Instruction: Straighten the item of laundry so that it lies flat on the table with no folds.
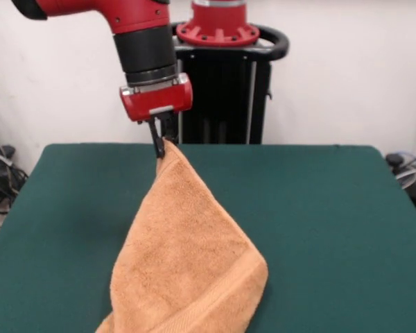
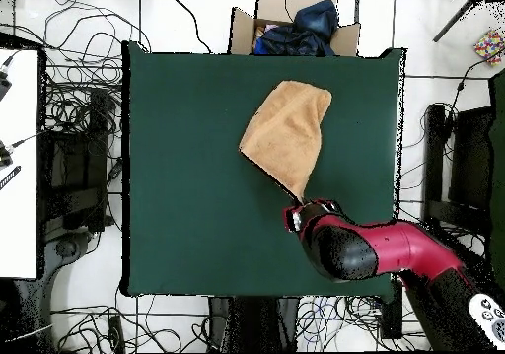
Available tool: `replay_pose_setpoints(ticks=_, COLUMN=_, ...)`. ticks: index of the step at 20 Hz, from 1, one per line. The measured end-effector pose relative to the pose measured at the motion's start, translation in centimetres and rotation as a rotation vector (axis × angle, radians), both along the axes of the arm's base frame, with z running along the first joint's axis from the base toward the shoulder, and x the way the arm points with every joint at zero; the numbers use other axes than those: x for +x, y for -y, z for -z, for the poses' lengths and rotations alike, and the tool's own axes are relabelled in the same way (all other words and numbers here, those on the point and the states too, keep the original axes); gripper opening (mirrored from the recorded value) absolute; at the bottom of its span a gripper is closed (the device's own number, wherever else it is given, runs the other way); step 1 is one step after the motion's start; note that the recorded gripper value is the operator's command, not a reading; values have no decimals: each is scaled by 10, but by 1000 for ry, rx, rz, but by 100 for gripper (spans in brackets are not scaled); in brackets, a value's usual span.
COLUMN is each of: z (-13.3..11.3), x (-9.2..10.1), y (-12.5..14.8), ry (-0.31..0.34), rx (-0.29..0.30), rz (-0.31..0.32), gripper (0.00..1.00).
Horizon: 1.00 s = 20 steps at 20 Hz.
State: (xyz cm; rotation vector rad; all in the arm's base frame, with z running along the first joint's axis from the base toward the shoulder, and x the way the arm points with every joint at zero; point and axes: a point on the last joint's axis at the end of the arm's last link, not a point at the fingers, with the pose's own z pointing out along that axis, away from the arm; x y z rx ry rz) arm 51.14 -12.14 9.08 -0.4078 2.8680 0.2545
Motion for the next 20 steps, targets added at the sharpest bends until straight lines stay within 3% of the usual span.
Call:
replay_pose_setpoints(ticks=3, z=-4, x=-10, y=8, ry=-40, rx=-7, rz=-17, gripper=0)
replay_pose_setpoints(ticks=9, z=-11, x=-32, y=16, ry=-113, rx=-32, rz=-135, gripper=0)
replay_pose_setpoints(ticks=14, z=-16, x=-48, y=12, ry=-162, rx=-48, rz=-281, gripper=0)
replay_pose_setpoints(ticks=20, z=-25, x=-60, y=3, ry=-198, rx=-65, rz=-413, gripper=0)
